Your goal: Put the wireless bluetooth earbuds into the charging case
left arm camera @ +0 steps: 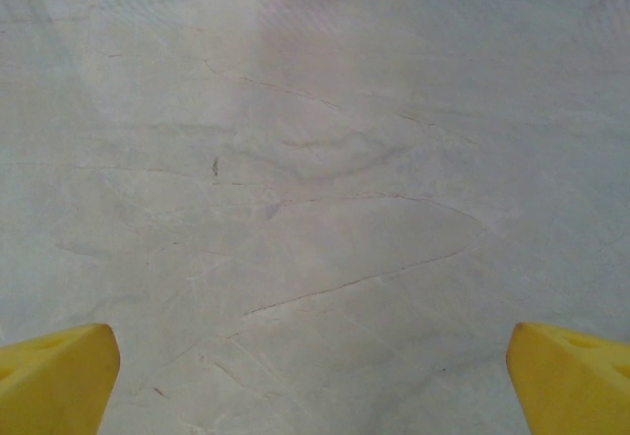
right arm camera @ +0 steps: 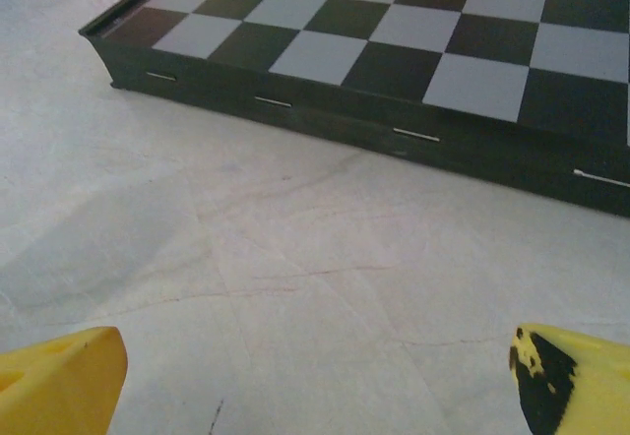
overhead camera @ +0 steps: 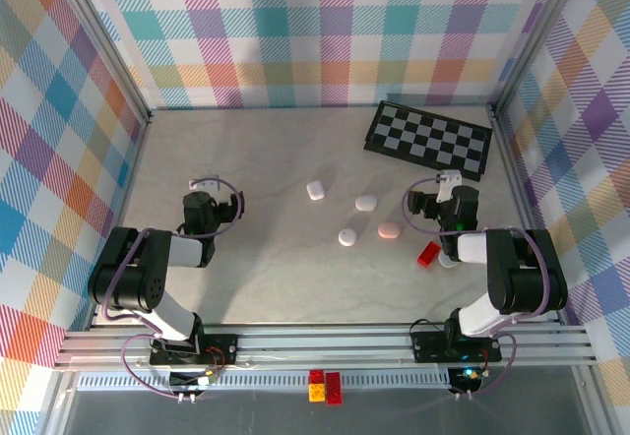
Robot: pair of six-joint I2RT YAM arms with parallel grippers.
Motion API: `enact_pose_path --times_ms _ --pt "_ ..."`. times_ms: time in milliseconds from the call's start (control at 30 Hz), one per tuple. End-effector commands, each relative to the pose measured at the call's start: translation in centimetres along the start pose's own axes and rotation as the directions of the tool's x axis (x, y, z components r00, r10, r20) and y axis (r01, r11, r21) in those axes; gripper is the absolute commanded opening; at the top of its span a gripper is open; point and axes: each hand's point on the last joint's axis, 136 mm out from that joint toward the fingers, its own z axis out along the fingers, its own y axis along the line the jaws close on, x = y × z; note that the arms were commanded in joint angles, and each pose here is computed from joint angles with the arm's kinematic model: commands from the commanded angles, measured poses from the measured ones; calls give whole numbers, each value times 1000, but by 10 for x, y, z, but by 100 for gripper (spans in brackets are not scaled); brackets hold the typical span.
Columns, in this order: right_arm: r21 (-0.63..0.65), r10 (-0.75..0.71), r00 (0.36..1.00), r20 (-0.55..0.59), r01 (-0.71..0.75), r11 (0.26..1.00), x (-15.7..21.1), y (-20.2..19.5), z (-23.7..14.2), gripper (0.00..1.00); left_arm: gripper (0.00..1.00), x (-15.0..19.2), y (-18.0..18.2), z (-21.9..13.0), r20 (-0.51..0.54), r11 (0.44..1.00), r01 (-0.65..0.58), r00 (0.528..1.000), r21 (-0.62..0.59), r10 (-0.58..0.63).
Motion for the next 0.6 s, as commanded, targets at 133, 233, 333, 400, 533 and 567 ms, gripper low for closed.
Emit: enact_pose_path --times_ms 133,233,333,400,533,567 --pt "-27 12 999 52 -10 1000 -12 3 -1 99 100 -6 1 2 15 1000 14 1000 9 -14" --pt "-26 11 999 51 -10 1000 -12 3 -1 99 100 -7 -1 2 15 1000 14 1000 17 -14" --pt "-26 12 999 51 -10 1000 -12 4 -1 99 100 -6 -3 2 9 1000 9 1000 30 -9" --pt "-26 11 999 51 -10 1000 -12 4 -1 99 100 -6 -3 3 10 1000 9 1000 29 -9" --pt "-26 13 999 50 -11 1000 -12 4 -1 99 100 -7 -3 3 11 999 9 1000 31 -9" --pt "-25 12 999 51 -11 1000 -12 3 -1 99 100 -6 -3 2 10 1000 8 1000 29 -9"
